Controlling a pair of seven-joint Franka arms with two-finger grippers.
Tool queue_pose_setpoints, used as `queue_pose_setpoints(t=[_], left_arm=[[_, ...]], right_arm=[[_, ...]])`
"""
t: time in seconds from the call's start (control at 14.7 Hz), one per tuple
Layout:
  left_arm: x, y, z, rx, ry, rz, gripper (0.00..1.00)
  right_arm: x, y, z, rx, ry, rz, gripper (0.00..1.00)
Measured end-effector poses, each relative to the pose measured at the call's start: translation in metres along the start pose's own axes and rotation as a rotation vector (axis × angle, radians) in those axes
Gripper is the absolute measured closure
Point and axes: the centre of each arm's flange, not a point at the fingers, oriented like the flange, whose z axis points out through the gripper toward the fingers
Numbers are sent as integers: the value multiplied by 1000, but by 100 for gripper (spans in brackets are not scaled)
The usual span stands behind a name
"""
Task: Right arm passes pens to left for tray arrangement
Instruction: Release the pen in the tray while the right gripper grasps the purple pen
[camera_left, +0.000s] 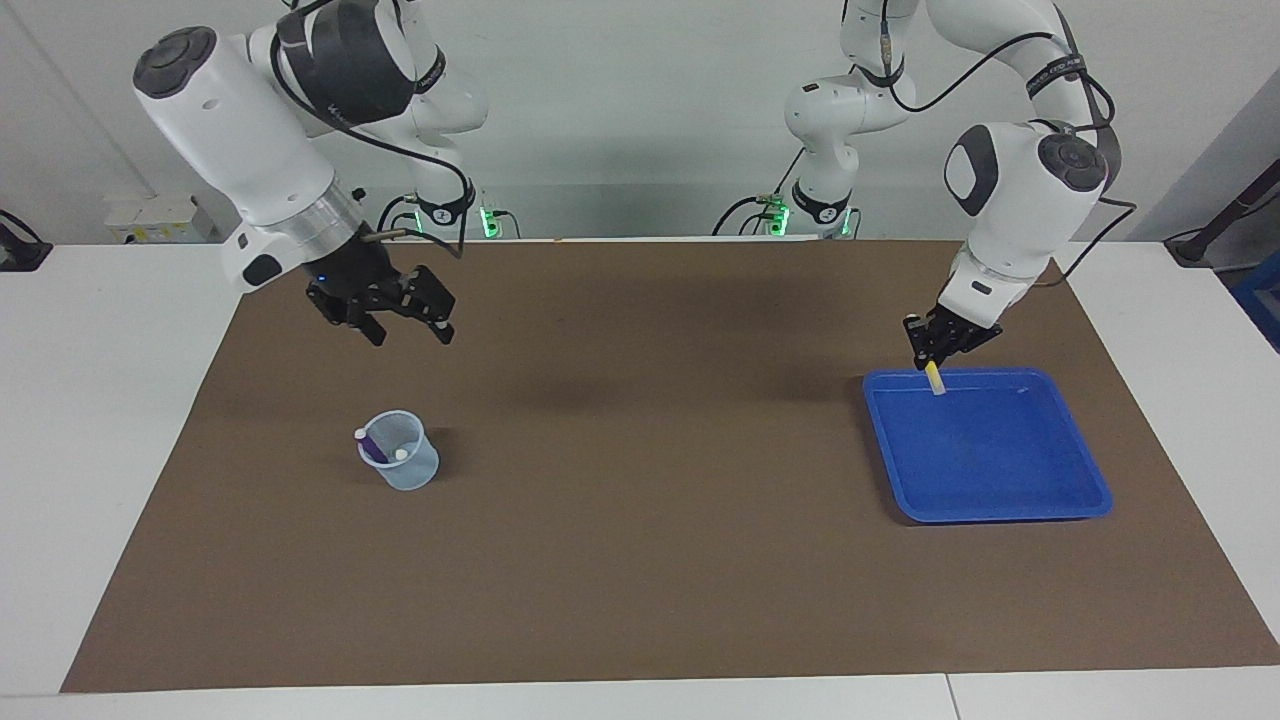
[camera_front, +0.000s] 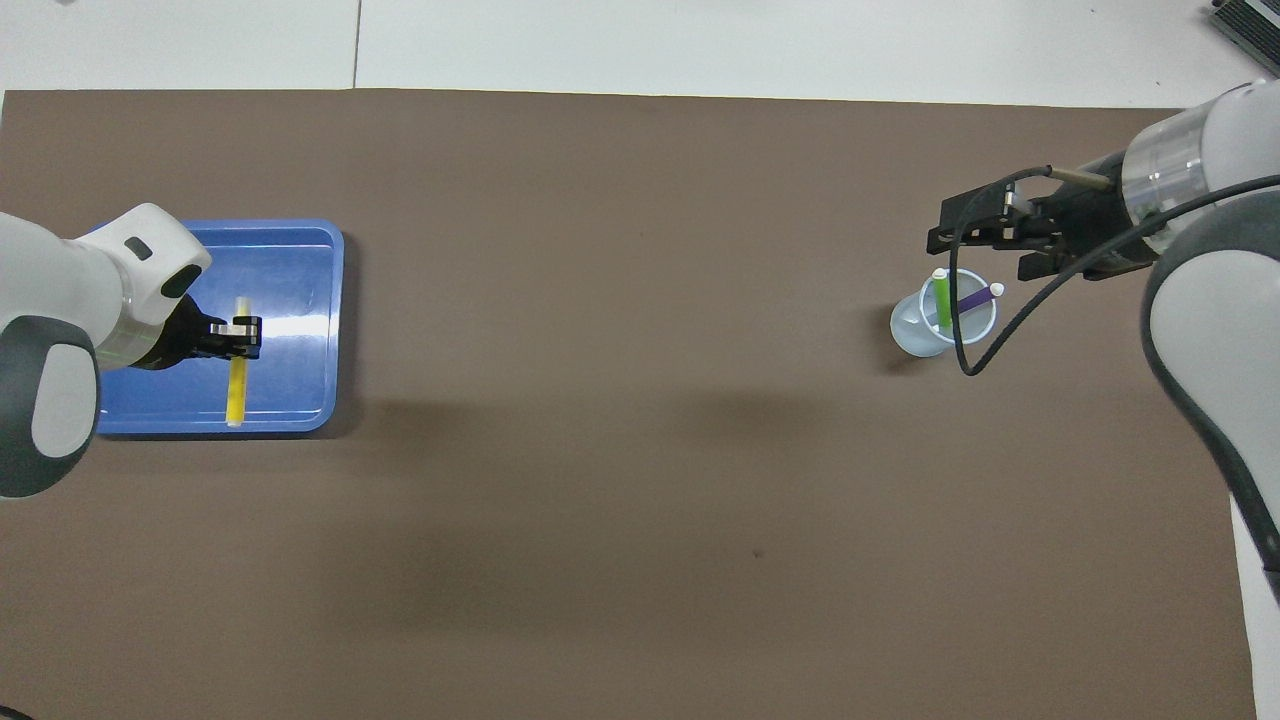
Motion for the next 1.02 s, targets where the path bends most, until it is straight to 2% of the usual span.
queue_pose_setpoints(t=[0.14,0.34,0.61,0.81,1.02], left_arm=[[5,-15,9,0,1,9,82],[14,-62,38,-5,-8,37,82],[29,-113,81,32,-41,29,82],[41,-136,96,26,-34,6,82],[46,-154,106,24,4,-21,82]], right_arm=[[3,19,15,-15,59,-59,0],[-5,26,33,-72,36,-188,0],[-8,54,61,-103,6,-427,0],[-9,77,80,-111,6,-477,0],[-11,80,88,-113,4,-491,0]])
